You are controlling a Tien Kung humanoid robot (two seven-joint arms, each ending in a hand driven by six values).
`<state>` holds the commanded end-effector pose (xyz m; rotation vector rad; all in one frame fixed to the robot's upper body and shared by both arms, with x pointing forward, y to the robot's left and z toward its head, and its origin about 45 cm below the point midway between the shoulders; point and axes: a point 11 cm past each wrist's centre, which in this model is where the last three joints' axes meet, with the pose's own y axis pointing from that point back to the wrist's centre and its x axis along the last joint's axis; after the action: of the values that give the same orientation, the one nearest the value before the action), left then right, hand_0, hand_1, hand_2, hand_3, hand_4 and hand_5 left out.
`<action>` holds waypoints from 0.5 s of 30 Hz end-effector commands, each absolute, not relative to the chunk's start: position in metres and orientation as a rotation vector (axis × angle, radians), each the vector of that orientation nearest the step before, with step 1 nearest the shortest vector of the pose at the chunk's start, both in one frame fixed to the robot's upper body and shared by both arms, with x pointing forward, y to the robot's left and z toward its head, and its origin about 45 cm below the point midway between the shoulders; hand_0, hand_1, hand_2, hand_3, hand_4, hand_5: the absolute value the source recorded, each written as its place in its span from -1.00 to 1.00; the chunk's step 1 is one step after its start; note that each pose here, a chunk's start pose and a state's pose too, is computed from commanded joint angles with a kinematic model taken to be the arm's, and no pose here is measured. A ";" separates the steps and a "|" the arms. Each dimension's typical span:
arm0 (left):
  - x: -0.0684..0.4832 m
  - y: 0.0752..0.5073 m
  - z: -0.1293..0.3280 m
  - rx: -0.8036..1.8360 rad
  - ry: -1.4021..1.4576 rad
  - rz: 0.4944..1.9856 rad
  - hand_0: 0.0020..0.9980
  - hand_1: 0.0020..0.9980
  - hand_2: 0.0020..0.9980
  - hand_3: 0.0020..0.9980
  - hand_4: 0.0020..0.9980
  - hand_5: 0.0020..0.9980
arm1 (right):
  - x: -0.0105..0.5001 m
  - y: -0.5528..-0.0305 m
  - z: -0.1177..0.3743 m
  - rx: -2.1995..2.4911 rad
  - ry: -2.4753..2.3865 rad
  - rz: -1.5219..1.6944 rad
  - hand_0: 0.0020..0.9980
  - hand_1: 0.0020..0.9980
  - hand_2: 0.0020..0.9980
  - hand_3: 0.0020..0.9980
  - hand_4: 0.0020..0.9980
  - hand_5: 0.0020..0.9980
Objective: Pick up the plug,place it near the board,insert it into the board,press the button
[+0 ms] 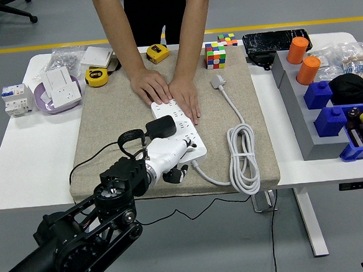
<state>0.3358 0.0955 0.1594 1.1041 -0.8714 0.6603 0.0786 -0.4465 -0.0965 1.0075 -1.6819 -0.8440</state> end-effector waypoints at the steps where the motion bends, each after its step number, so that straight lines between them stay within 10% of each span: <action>1: 0.335 0.096 0.158 1.112 -0.868 0.655 -0.73 -0.88 -0.66 0.76 0.02 -0.92 | 0.078 -0.447 -0.096 1.007 -1.682 -0.844 0.52 0.53 0.50 0.60 1.00 0.88; 15: 0.336 0.101 0.151 1.153 -0.868 0.646 -0.73 -0.88 -0.67 0.68 0.02 -0.92 | 0.079 -0.447 -0.096 1.007 -1.685 -0.844 0.52 0.53 0.50 0.60 1.00 0.88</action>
<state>0.3360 0.1011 0.1508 1.1527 -0.8676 0.6458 0.0788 -0.4472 -0.0962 1.0068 -1.6853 -0.8435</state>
